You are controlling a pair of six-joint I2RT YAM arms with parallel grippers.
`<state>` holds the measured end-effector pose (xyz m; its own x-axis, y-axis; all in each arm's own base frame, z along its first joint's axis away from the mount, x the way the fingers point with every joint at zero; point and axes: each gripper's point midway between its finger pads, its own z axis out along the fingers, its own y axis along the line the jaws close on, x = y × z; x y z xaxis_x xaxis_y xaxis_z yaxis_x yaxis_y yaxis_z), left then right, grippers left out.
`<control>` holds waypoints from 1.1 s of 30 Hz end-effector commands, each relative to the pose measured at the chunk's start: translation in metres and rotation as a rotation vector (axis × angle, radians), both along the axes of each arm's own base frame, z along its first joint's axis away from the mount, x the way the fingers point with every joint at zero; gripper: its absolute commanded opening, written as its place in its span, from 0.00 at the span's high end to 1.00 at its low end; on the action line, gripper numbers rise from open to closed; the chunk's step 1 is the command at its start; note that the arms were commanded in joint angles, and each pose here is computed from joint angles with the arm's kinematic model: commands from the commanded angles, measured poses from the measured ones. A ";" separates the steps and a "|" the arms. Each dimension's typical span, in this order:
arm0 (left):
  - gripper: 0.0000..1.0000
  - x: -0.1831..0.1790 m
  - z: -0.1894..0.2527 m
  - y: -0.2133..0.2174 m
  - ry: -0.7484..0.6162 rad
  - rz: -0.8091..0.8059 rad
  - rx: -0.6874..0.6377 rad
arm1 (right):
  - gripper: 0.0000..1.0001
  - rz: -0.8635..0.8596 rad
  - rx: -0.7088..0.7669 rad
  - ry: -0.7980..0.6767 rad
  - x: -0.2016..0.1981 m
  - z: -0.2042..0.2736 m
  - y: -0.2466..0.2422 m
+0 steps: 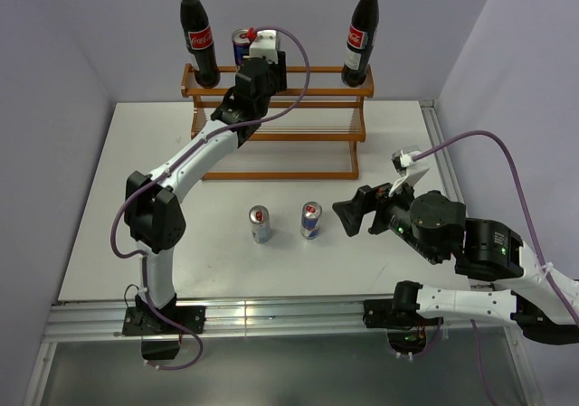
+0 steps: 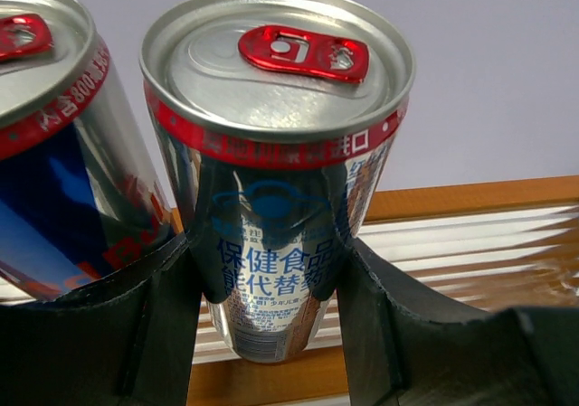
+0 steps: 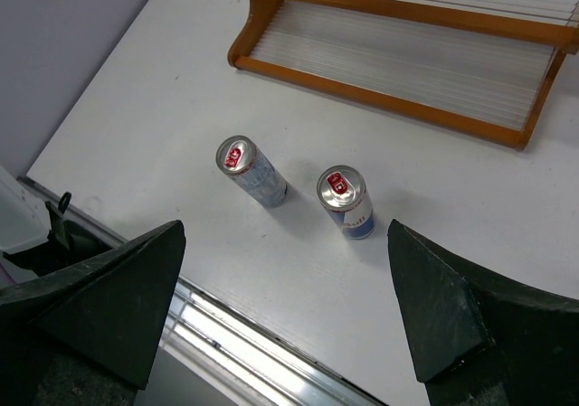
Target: Place and organize the beverage onto the shelf
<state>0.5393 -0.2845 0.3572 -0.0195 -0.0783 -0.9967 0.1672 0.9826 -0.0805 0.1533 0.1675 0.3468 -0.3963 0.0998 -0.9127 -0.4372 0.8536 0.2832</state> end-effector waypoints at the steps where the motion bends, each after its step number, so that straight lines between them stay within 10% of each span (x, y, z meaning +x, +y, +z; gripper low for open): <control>1: 1.00 -0.001 0.043 0.002 -0.115 -0.011 -0.084 | 0.00 -0.017 0.027 -0.010 0.004 0.006 0.003; 18: 0.98 0.010 0.017 0.003 -0.056 -0.006 -0.057 | 0.00 0.008 0.015 -0.003 0.003 0.002 0.012; 24: 0.56 0.003 0.017 0.003 -0.060 -0.025 -0.062 | 0.00 0.011 0.021 -0.004 0.002 0.003 0.011; 33: 0.20 -0.012 0.024 0.001 -0.053 -0.038 -0.047 | 0.00 0.024 0.021 0.002 0.002 0.001 0.016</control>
